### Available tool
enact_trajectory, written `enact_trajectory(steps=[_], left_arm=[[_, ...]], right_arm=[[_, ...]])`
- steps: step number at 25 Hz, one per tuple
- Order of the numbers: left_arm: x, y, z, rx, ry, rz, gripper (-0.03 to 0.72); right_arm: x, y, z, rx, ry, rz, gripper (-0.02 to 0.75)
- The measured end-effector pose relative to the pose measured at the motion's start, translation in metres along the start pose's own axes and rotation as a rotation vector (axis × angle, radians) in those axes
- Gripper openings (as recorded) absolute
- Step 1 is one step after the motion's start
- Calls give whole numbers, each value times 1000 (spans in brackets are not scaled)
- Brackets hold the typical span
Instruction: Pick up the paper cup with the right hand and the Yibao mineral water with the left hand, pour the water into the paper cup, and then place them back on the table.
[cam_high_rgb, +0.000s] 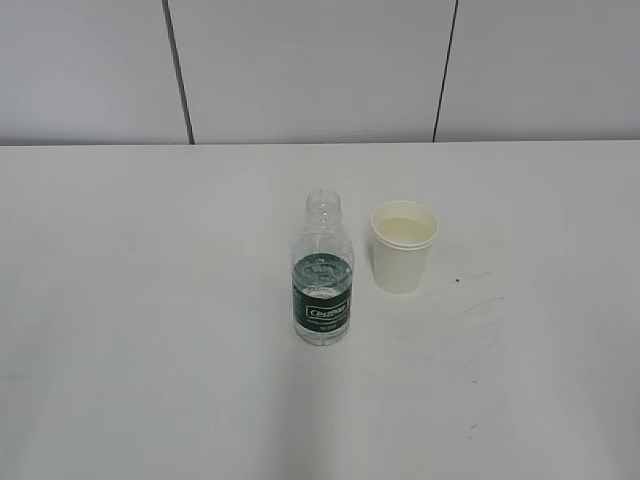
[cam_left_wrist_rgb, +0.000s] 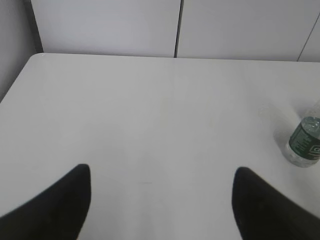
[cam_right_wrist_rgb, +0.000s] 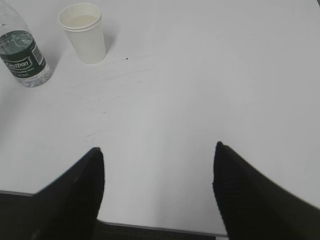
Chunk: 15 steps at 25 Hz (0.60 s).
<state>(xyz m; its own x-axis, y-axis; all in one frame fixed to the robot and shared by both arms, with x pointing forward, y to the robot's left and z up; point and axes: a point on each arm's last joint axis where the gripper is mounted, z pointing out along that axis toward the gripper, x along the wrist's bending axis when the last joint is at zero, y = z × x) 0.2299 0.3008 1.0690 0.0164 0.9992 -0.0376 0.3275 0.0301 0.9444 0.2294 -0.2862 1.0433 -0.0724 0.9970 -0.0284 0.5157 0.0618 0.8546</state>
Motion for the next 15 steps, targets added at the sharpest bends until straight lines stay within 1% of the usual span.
enact_trajectory(steps=[6,9,11,15], left_arm=[[0,0,0,0,0,0,532],[0,0,0,0,0,0,532],[0,0,0,0,0,0,532],[0,0,0,0,0,0,532]], right_arm=[[0,0,-1,-2,48,-23,532],[0,0,-1,-2,54,-27,532],[-1,0,-1,-1,47,-19,532],[-5,-1,-1,5,3,24,533]])
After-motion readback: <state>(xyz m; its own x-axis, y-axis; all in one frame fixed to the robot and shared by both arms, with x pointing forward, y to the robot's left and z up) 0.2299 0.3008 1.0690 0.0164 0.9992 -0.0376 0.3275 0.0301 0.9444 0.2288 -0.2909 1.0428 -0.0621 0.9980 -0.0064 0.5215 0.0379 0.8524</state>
